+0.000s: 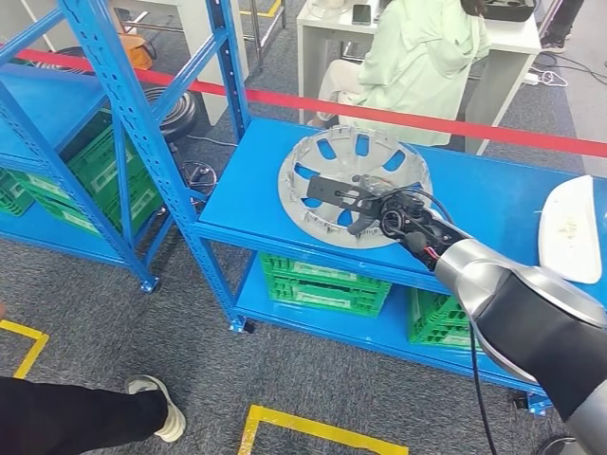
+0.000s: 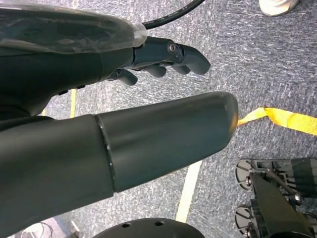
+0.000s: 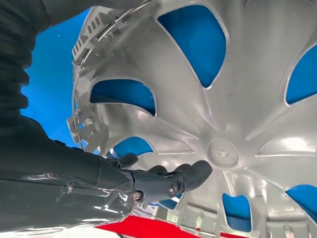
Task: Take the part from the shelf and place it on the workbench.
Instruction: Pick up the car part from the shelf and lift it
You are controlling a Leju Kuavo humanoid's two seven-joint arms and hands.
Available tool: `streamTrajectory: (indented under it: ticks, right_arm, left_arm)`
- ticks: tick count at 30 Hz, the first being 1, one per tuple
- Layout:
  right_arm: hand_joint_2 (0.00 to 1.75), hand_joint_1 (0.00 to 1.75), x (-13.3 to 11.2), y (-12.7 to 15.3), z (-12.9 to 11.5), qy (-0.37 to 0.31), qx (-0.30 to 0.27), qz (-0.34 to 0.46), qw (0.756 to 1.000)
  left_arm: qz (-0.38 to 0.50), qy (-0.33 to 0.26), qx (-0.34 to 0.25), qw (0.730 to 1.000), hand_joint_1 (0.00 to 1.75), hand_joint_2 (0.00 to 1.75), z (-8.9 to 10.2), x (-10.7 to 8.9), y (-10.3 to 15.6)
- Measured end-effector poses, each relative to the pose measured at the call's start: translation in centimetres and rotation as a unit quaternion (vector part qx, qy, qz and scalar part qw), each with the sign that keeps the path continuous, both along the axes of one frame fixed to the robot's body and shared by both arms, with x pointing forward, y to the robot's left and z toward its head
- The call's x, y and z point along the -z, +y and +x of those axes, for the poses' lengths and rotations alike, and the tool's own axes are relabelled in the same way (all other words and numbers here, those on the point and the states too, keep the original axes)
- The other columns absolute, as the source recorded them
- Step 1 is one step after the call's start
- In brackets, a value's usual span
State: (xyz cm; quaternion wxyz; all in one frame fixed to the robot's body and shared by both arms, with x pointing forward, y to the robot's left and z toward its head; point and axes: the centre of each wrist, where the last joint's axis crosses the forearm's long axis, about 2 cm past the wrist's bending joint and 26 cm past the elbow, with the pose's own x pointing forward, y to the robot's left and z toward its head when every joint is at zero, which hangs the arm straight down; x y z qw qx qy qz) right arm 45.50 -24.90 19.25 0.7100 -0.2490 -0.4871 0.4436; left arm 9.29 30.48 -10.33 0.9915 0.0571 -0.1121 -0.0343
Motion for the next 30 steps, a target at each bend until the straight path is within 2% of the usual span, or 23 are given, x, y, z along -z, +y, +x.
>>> streamTrajectory:
  ticks: [21,30]
  right_arm:
    - [1.75,0.00,0.5,-0.1,-0.2,0.008,0.005,0.003,1.000]
    - [1.75,0.00,1.2,-0.1,-0.6,0.039,-0.008,-0.008,0.999]
  left_arm:
    - [0.002,0.001,0.012,1.000,0.00,0.00,0.0,0.0,-0.1]
    - [0.003,0.005,0.013,1.000,0.00,0.00,0.2,0.0,-0.1]
